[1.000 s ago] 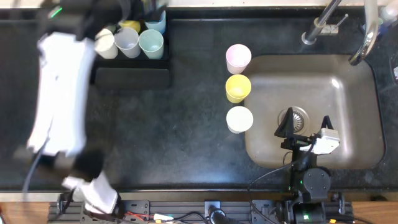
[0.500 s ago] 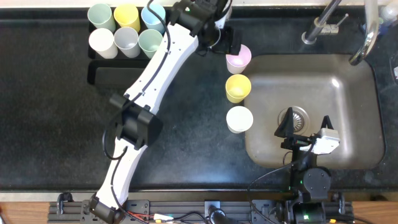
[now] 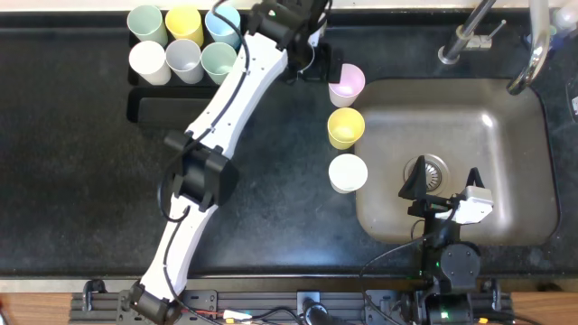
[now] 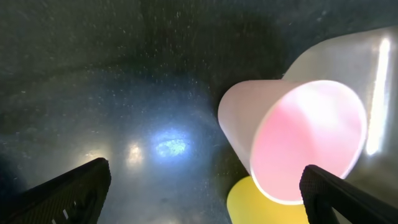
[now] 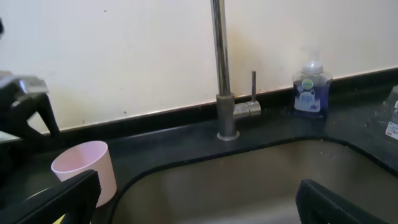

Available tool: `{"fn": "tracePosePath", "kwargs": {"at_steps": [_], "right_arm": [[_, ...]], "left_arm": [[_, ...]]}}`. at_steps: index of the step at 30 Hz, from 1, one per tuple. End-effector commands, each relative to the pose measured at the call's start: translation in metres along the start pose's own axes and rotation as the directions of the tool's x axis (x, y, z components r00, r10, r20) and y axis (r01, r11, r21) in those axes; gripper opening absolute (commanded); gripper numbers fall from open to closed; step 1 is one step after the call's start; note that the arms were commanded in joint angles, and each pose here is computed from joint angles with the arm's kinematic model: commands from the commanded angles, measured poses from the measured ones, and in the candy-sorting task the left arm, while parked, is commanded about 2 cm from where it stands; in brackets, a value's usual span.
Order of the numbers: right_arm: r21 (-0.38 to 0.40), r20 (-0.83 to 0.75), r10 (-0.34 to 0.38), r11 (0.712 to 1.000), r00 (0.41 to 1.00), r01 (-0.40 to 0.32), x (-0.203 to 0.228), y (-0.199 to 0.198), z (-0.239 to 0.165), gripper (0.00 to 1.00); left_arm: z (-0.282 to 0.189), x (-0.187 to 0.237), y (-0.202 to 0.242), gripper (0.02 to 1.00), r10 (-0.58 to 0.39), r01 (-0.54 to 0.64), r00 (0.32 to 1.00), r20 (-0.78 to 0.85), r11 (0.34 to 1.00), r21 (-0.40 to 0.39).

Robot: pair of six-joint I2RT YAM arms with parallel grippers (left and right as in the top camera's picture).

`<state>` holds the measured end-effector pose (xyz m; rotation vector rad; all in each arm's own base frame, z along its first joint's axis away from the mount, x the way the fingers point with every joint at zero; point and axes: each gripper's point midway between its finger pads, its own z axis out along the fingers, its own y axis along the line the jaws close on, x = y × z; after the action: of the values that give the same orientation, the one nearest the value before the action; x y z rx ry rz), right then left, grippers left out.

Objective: Store Cups

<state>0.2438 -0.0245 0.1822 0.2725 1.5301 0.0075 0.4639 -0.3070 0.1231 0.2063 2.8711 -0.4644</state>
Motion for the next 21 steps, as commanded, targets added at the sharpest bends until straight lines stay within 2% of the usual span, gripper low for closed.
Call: {"fn": "tracePosePath", "kwargs": {"at_steps": [1,21], "right_arm": [[0.004,-0.002,-0.003,1.0,1.0,0.003,0.004,-0.002,0.0,0.998],[0.004,-0.002,-0.003,1.0,1.0,0.003,0.004,-0.002,0.0,0.996]], "left_arm": [[0.001,0.001,-0.007,1.0,0.01,-0.01,1.0,0.013,1.0,-0.02],[0.027,0.013,-0.003,1.0,0.009,-0.011,0.999,-0.043,0.999,-0.041]]}}
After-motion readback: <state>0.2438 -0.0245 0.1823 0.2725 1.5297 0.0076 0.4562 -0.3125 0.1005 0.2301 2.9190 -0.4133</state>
